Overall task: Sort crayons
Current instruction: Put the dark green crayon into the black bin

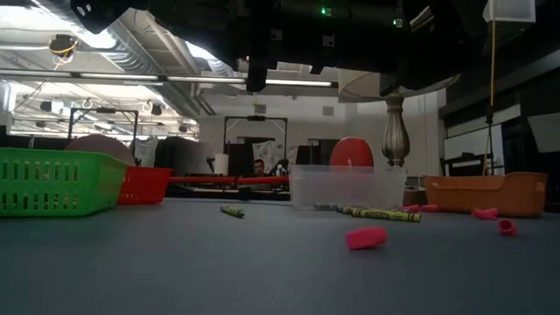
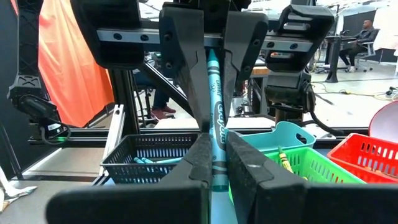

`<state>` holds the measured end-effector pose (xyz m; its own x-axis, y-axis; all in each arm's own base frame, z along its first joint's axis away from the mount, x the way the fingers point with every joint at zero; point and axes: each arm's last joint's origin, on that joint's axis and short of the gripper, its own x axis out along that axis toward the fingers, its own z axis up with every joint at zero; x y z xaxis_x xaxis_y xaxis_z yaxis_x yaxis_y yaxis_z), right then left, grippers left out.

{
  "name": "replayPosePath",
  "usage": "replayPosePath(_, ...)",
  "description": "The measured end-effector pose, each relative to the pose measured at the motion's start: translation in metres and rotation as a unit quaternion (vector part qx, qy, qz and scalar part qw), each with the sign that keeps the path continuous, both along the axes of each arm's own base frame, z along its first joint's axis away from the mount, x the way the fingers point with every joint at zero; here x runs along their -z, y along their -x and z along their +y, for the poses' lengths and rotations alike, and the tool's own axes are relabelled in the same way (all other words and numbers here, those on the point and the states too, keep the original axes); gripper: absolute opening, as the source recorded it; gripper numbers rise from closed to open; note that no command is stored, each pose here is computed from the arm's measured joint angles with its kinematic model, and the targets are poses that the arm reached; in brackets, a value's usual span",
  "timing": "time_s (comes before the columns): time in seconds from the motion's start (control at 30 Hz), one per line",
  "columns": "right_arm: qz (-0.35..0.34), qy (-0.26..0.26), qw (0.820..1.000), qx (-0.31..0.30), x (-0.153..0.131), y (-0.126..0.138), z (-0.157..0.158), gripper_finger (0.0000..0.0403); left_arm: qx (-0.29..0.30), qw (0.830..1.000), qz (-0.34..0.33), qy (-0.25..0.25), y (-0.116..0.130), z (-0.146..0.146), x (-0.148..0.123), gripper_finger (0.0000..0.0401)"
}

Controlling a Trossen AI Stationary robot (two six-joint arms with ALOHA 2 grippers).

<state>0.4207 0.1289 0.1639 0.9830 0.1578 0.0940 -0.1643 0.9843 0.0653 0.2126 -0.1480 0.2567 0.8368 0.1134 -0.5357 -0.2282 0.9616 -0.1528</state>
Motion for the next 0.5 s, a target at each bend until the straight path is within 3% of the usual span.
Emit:
replayPosePath(0.3, 0.001, -0.001, 1.0, -0.001, 0.0001, 0.0, 0.0, 0.0032, 0.007, 1.0, 0.004, 0.005, 0.0001, -0.0003, 0.0002, 0.0007)
replayPosePath(0.5, 0.008, 0.001, 1.0, -0.001, 0.0016, -0.0001, 0.0002, 0.0087, 0.009, 1.0, 0.008, 0.004, 0.0004, -0.0002, 0.0007, 0.0007)
